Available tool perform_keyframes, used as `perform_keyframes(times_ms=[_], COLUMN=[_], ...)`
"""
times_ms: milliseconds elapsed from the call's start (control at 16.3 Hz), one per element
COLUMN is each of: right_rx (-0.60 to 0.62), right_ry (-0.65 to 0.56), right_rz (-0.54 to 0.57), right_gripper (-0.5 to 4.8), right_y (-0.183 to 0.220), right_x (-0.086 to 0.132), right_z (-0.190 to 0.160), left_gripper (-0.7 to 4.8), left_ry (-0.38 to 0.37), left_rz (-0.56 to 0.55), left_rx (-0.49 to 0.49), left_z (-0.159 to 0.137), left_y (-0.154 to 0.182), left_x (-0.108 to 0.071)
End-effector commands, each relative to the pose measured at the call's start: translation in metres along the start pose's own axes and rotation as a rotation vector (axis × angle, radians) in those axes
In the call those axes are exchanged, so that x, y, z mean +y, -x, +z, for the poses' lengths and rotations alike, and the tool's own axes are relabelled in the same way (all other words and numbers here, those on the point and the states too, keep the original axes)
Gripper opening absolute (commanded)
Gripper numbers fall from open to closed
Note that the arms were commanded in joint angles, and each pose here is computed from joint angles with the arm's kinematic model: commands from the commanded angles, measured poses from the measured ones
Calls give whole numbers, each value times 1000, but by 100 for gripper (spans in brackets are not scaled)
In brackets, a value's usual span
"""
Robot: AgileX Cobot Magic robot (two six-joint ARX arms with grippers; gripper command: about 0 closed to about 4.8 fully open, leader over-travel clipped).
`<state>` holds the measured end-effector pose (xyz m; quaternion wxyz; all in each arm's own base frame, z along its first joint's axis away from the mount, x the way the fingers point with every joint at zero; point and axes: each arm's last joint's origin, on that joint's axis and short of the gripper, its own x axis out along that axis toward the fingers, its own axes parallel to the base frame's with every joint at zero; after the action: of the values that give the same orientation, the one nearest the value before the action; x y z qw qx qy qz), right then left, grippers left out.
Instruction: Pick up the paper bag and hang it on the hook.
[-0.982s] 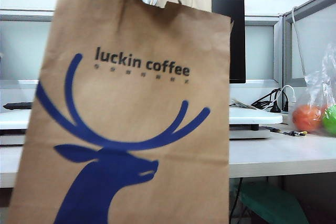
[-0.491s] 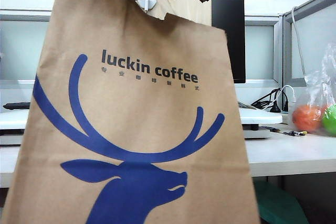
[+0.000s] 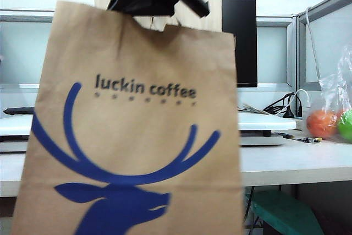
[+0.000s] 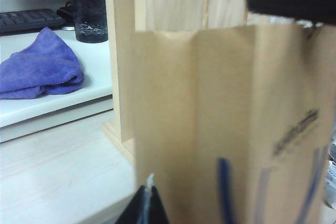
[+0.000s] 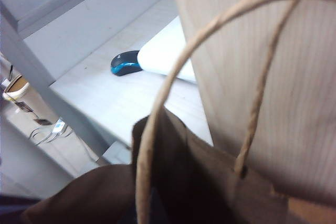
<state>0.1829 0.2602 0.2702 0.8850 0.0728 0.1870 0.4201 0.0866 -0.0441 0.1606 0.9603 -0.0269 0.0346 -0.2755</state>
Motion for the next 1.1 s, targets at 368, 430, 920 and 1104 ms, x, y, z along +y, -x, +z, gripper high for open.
perform_keyframes(times_ms=[368, 430, 920, 1104], right_rx=[-69, -66, -28, 1], right_ry=[-28, -31, -55, -60], right_rz=[-94, -79, -70, -56], right_gripper=[-6, -6, -6, -6], right_y=[-13, -13, -24, -30], right_x=[-29, -32, -33, -34], right_z=[5, 6, -5, -12], left_gripper=[-6, -5, -6, -6], left_ry=[-5, -5, -5, -5], left_rz=[-1, -1, -1, -1], left_rx=[-10, -10, -10, -10], left_z=[1, 1, 1, 1], left_y=[0, 0, 0, 0], left_x=[0, 0, 0, 0])
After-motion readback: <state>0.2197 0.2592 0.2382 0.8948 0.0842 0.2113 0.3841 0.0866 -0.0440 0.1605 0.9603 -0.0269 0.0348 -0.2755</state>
